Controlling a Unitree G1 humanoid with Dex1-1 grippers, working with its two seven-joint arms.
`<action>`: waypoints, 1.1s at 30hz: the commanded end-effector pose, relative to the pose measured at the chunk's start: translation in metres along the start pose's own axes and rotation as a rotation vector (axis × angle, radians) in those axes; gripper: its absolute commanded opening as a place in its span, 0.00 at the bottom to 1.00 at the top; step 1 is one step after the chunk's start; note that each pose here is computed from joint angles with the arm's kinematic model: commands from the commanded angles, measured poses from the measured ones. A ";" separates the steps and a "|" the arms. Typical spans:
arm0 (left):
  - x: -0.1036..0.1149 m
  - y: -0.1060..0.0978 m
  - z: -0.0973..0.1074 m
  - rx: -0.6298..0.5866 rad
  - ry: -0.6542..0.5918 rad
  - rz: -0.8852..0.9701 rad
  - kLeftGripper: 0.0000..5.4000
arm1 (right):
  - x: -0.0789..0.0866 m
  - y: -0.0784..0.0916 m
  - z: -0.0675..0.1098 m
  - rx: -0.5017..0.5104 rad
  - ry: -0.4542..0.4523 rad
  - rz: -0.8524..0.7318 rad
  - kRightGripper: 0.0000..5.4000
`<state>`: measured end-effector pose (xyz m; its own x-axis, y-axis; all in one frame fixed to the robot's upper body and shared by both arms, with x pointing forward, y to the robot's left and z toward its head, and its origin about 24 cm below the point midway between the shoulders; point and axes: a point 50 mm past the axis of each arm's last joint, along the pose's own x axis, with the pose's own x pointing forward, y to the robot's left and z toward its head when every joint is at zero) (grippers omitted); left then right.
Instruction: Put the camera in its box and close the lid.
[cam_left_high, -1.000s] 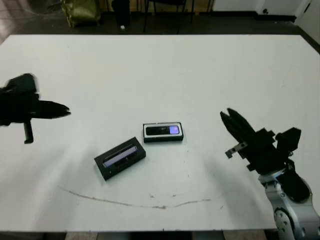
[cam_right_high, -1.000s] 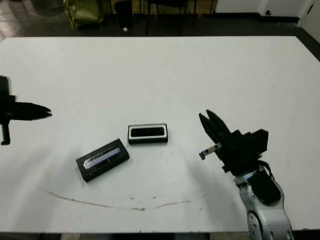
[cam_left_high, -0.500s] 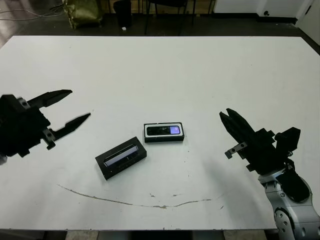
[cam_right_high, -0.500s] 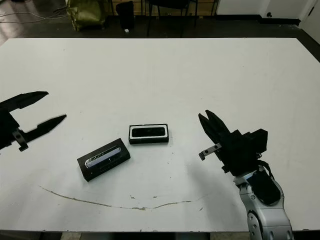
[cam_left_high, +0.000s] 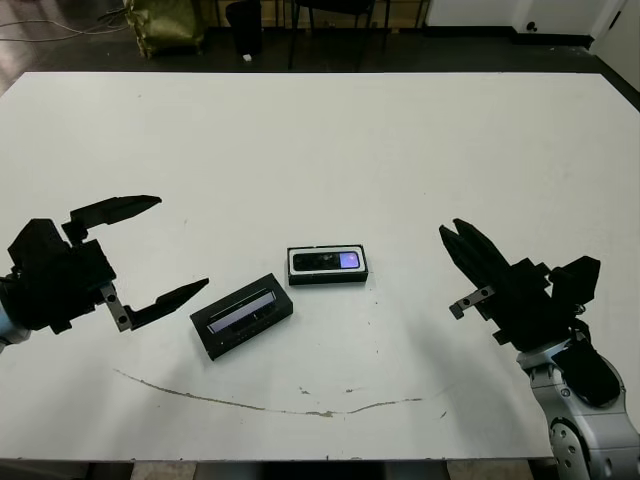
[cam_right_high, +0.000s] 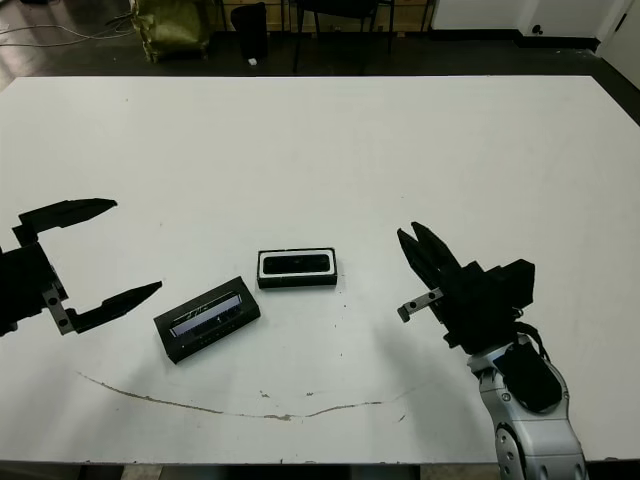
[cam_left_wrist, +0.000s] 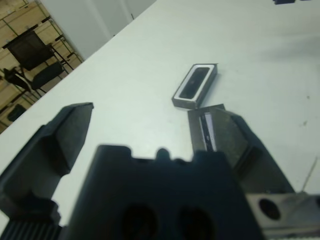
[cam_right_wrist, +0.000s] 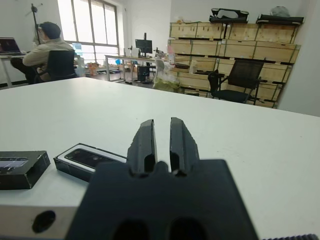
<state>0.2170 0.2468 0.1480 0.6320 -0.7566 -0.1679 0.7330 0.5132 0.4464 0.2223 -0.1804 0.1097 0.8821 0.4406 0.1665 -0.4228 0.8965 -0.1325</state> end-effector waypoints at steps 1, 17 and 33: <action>0.001 -0.005 -0.012 -0.067 -0.023 -0.056 1.00 | -0.003 0.000 -0.005 -0.007 0.040 -0.004 0.00; 0.014 -0.036 -0.018 -0.323 0.018 -0.187 1.00 | -0.002 -0.001 -0.007 -0.006 0.039 0.005 0.00; 0.011 -0.044 -0.055 -0.232 0.050 -0.140 1.00 | -0.005 0.002 -0.002 0.014 0.072 -0.012 0.00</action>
<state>0.2084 0.2362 0.0869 0.5287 -0.8156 -0.2353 0.8464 0.4854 0.2192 0.2188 -0.1772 0.1112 0.8910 0.4345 0.1318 -0.4213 0.8994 -0.1164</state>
